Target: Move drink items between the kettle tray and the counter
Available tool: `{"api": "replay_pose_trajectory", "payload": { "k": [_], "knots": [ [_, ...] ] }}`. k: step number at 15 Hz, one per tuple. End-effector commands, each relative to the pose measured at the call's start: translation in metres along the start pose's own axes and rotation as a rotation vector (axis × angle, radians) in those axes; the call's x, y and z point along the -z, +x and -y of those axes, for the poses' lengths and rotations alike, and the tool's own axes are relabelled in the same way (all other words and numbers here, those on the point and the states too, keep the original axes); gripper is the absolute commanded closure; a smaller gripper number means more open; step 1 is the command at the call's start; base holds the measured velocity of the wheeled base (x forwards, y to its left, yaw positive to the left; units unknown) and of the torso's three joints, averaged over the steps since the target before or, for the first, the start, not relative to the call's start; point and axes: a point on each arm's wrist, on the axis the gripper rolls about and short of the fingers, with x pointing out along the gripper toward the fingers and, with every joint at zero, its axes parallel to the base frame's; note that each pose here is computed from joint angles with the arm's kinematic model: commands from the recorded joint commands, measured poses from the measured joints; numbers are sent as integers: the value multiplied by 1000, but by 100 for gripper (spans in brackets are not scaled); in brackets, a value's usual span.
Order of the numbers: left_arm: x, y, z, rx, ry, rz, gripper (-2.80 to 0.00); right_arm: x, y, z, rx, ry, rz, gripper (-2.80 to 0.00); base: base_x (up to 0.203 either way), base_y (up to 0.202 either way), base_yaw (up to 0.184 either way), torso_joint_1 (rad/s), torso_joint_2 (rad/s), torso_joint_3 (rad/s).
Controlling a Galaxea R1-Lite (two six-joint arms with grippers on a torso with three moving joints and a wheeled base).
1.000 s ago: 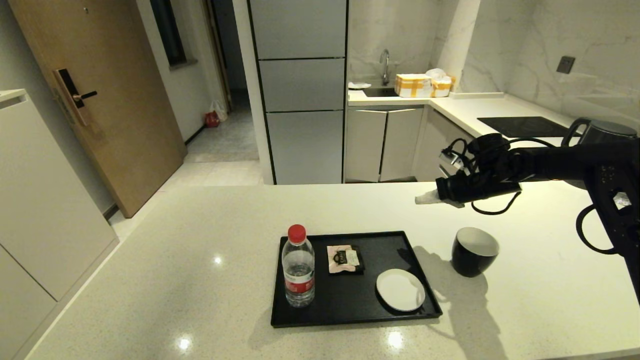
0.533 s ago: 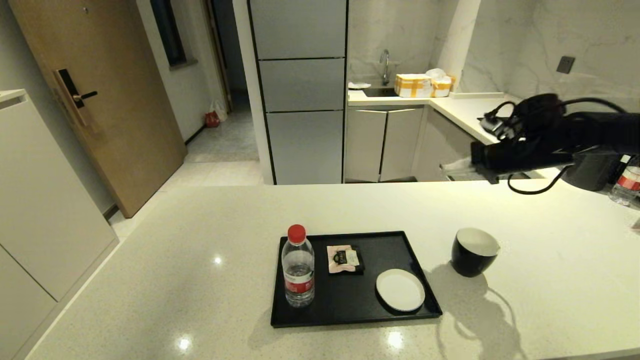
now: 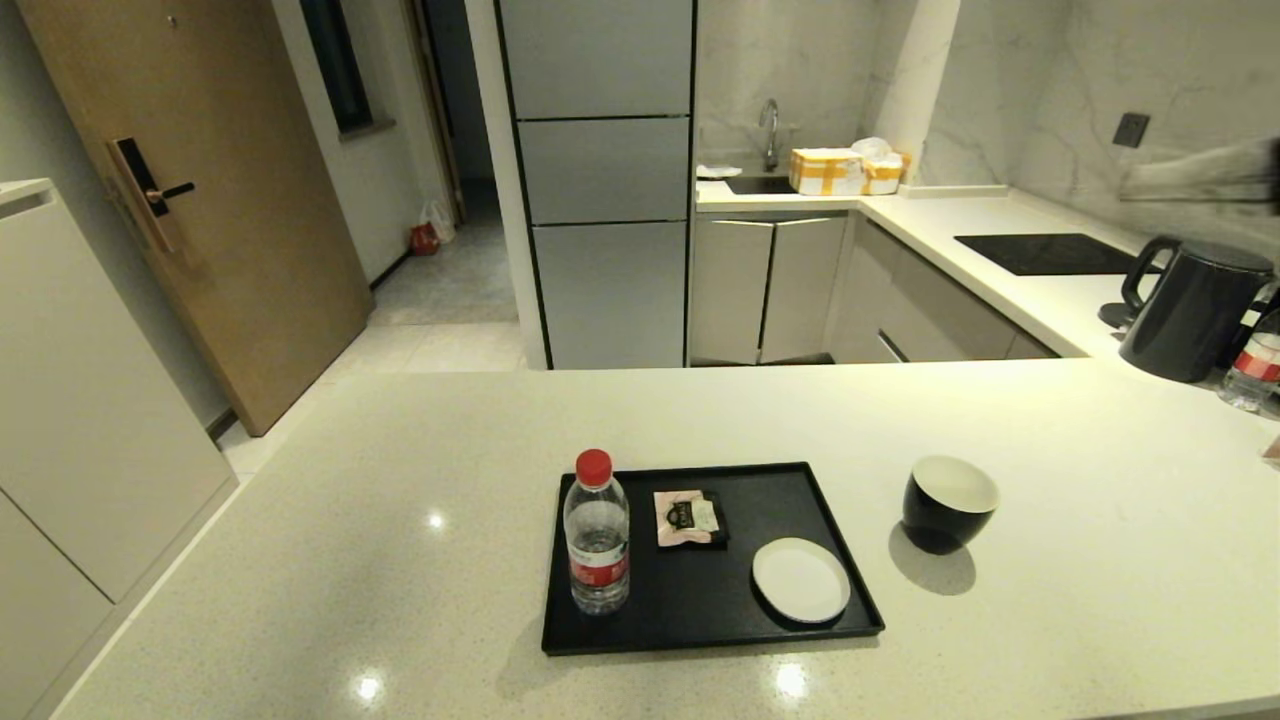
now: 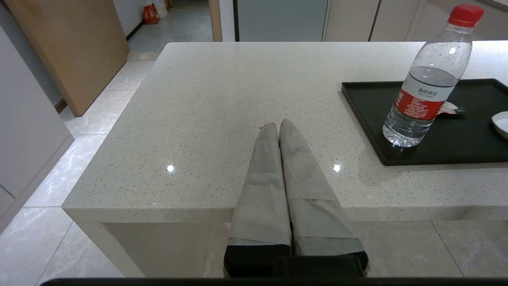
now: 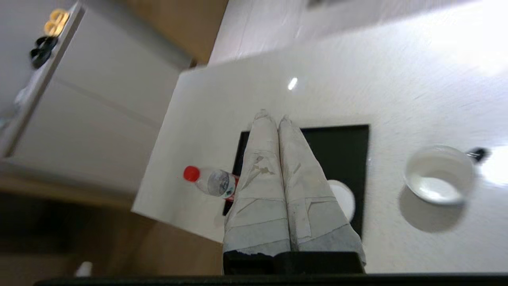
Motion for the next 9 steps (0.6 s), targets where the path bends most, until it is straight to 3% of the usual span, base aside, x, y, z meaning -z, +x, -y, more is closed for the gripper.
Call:
{"api": "replay_pose_trajectory", "payload": {
  "k": [1, 3, 5, 7, 9],
  "knots": [
    [0, 0, 0, 0, -1, 3, 0, 60, -134, -74, 33, -189, 259, 0, 0, 0, 0, 0, 0, 0],
    [0, 0, 0, 0, -1, 3, 0, 128, -201, -94, 159, -310, 398, 0, 0, 0, 0, 0, 0, 0],
    [0, 0, 0, 0, -1, 2, 0, 192, -240, -92, 288, -415, 478, 0, 0, 0, 0, 0, 0, 0],
    [0, 0, 0, 1, -1, 3, 0, 240, -262, -76, 417, -463, 429, 0, 0, 0, 0, 0, 0, 0],
    [0, 0, 0, 0, -1, 3, 0, 254, -271, -56, 430, -499, 336, 0, 0, 0, 0, 0, 0, 0]
  ]
}}
